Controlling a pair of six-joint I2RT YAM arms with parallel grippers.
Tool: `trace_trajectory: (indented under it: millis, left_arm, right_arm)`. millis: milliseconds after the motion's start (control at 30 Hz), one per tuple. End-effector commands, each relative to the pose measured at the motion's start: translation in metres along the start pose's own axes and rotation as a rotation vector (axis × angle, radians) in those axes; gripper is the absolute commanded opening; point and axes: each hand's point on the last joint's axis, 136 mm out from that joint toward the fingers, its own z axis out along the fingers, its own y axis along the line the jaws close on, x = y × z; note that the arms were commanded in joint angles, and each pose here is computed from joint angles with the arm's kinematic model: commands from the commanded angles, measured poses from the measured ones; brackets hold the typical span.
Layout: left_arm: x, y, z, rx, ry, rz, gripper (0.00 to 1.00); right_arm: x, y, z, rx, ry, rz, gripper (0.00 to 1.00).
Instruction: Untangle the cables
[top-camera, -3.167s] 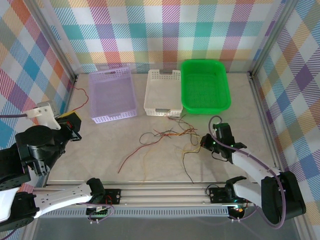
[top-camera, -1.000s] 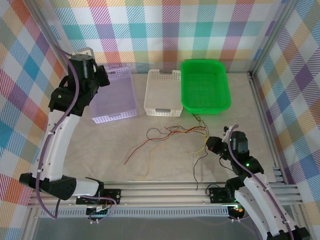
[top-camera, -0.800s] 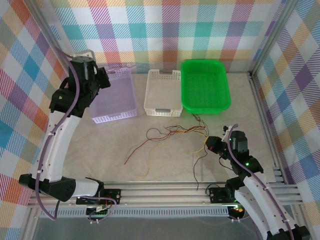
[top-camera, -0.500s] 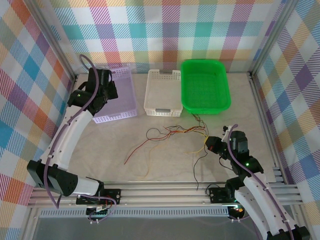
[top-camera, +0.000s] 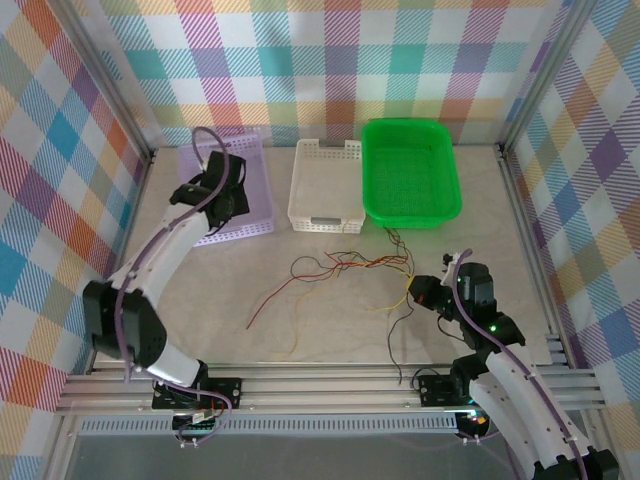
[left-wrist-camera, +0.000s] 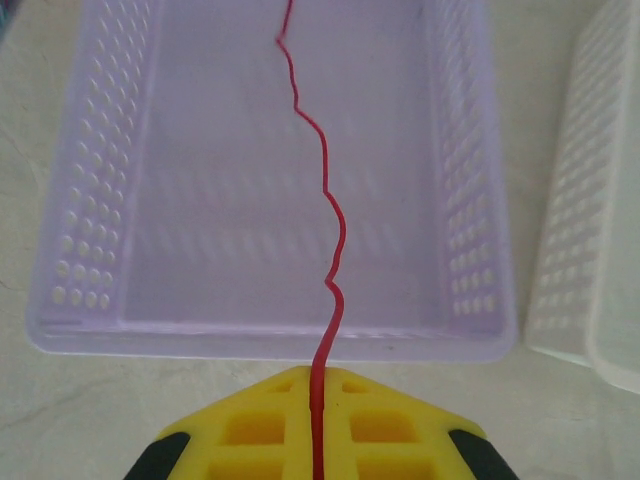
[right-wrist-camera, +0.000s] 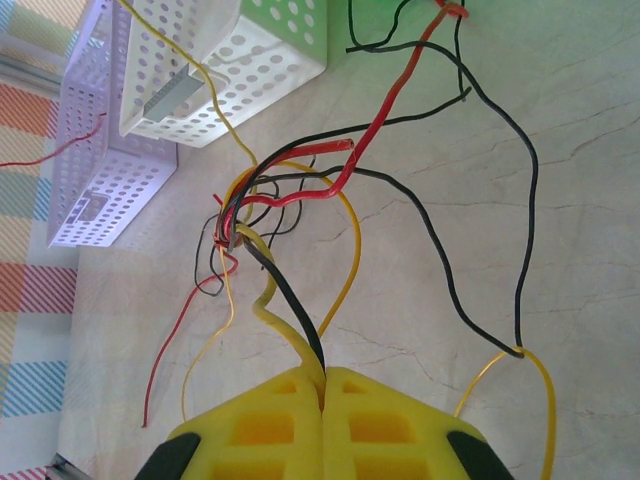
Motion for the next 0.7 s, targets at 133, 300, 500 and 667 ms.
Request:
trace_trajectory:
  millis: [133,300,500,667]
  left_arm:
    - [0.010,0.006,0.057,-0.095,0.111,-0.037,0.00]
    - [0.017,0.002,0.096,-0.115,0.192,-0.046,0.00]
    - [0.031,-0.006,0.131,-0.142,0.277,-0.035,0.00]
    - [0.029,-0.009,0.140,-0.142,0.296,-0.033,0.09]
  right_arm:
    - [0.002,0.026,-0.010,-0.105,0.031,-0.057,0.00]
    - [0.005,0.033,-0.017,-0.132,0.040,-0.078,0.00]
    - [0.006,0.039,-0.019,-0.142,0.063,-0.099,0.00]
    - [0.005,0.046,-0.020,-0.160,0.078,-0.113,0.00]
